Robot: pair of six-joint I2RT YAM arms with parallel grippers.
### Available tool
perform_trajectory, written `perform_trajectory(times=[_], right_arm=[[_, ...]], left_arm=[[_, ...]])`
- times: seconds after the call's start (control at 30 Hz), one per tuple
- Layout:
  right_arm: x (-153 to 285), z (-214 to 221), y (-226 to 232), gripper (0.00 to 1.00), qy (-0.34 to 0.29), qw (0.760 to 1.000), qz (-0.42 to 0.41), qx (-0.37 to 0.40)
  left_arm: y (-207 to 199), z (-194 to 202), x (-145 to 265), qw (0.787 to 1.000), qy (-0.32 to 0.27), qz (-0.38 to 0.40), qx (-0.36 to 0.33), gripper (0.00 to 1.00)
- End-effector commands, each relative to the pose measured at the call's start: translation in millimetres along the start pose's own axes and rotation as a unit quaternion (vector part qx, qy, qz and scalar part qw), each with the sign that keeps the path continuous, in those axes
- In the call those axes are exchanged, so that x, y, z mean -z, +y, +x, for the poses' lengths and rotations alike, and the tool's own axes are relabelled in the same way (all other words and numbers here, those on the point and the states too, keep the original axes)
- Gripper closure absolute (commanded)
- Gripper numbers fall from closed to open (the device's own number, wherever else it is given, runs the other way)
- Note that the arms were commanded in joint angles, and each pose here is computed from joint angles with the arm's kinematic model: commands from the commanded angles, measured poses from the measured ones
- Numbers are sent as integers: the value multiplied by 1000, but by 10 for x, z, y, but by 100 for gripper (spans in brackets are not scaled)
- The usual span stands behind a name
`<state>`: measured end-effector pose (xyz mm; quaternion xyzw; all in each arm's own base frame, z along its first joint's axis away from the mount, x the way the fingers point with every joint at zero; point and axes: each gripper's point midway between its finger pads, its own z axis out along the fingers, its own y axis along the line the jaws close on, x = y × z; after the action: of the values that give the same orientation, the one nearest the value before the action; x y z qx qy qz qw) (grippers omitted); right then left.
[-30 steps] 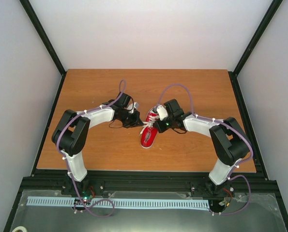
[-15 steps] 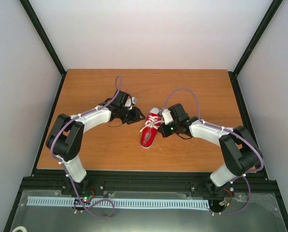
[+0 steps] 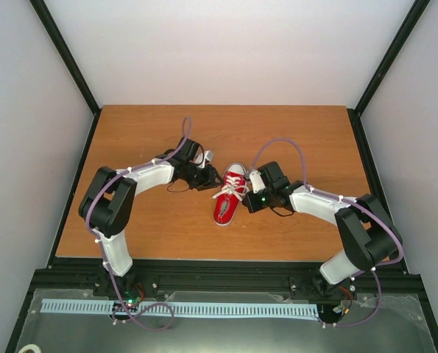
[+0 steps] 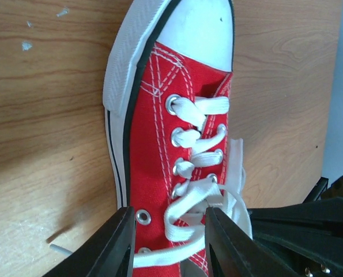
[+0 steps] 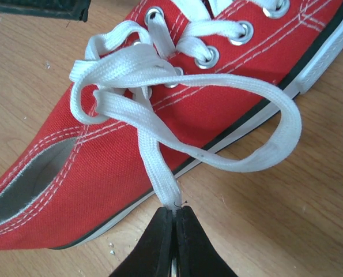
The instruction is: Tie the shoes
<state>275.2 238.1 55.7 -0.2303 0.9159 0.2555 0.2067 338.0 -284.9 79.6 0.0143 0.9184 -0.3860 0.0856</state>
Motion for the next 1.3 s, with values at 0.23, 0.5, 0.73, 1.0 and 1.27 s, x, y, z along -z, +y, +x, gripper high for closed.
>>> perform_trajectory(times=[0.23,0.5,0.73,1.0,1.27], right_arm=[[10,61,12,97,-5,1000,-3,-7],[-9,65,13,97,-5,1000,-6,-10],[-23,80,8,97,-4,1000,-6,-11],[-36,81,14,97,-3,1000,-10,-12],[-52,93,18,97,0,1000,-12,-13]], left_arm=[[9,-71,-107,1000,20,-2,1,66],[-17,-22,-185,999,34,2,-1,67],[-102,12,-224,999,41,10,-10,79],[-127,1,-144,1000,18,-8,-17,76],[-195,-54,-57,1000,-4,-16,-24,72]])
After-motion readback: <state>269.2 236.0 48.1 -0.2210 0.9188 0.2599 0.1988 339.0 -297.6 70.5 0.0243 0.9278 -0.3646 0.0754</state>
